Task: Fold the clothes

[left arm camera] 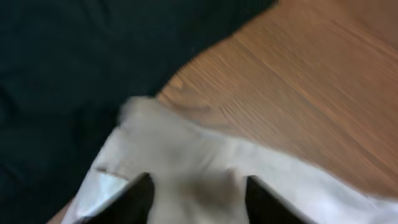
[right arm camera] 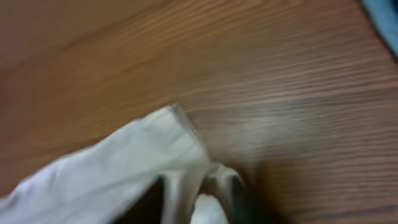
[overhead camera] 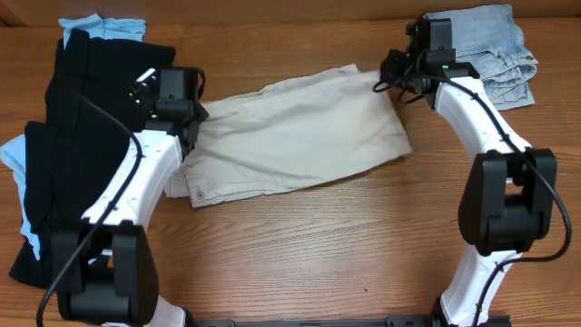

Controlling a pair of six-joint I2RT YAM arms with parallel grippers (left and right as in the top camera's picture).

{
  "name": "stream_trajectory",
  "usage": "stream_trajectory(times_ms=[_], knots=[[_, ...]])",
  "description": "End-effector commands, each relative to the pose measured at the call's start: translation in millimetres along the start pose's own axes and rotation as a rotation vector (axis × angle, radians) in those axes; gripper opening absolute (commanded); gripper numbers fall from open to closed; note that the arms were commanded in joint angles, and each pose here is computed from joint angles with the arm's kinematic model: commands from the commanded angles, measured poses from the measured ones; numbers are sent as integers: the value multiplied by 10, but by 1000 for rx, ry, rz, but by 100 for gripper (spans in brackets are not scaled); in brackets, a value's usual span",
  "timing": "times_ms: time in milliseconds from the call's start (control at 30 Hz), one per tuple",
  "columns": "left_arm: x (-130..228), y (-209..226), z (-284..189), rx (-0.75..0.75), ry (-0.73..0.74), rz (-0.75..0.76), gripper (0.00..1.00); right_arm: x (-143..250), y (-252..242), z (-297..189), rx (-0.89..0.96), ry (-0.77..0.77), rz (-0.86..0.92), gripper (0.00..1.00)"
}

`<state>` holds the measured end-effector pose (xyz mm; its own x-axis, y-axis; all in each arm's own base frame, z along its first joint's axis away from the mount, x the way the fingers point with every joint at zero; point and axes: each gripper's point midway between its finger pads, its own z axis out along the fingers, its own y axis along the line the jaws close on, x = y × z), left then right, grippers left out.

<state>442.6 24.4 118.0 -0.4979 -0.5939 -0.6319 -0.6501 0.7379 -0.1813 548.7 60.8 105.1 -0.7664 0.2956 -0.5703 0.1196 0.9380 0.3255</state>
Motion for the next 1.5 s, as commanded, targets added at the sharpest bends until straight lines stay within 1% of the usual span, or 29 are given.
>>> stream_trajectory(times_ms=[0,33,100,200,367,433,533,567,633,967,1067,1167,1200,1233,1300,1333,1367,1467], knots=[[-172,157,76,-70,-82,0,91,-138,-114,-7,48,-39,-44,93],[-204,157,74,-69,-90,10,100,-131,-116,-15,50,-35,-53,100],[-278,163,61,-67,-93,12,100,-100,-152,-52,63,-18,-48,100],[-323,179,13,-60,-40,34,100,-9,-261,-108,88,30,-31,100],[-236,187,-171,-15,148,132,100,346,-367,-119,92,186,-129,100],[-158,178,-246,8,215,189,100,487,-363,-100,88,238,-180,97],[-60,207,-296,14,268,259,100,652,-337,-56,87,288,-212,88],[-37,231,-302,7,280,267,100,702,-328,-37,86,299,-215,82],[5,269,-316,-5,299,279,100,802,-320,-3,85,320,-219,77],[44,296,-329,-12,318,283,100,1284,-350,70,55,428,-169,72],[49,300,-331,-13,320,283,100,1382,-389,76,61,450,-165,68],[54,293,-332,-11,321,284,100,1454,-418,80,67,465,-152,59],[57,290,-332,-10,322,284,100,1476,-426,80,71,469,-137,53],[58,291,-333,-10,323,284,100,1497,-425,78,69,475,-132,46],[64,297,-335,-12,326,285,100,1550,-405,66,54,493,-114,26],[66,299,-336,-13,327,285,100,1567,-411,57,64,500,-85,9],[70,302,-337,-14,329,285,100,1582,-423,46,75,507,-55,4],[79,311,-341,-16,333,287,100,1641,-516,-39,123,544,71,4]])
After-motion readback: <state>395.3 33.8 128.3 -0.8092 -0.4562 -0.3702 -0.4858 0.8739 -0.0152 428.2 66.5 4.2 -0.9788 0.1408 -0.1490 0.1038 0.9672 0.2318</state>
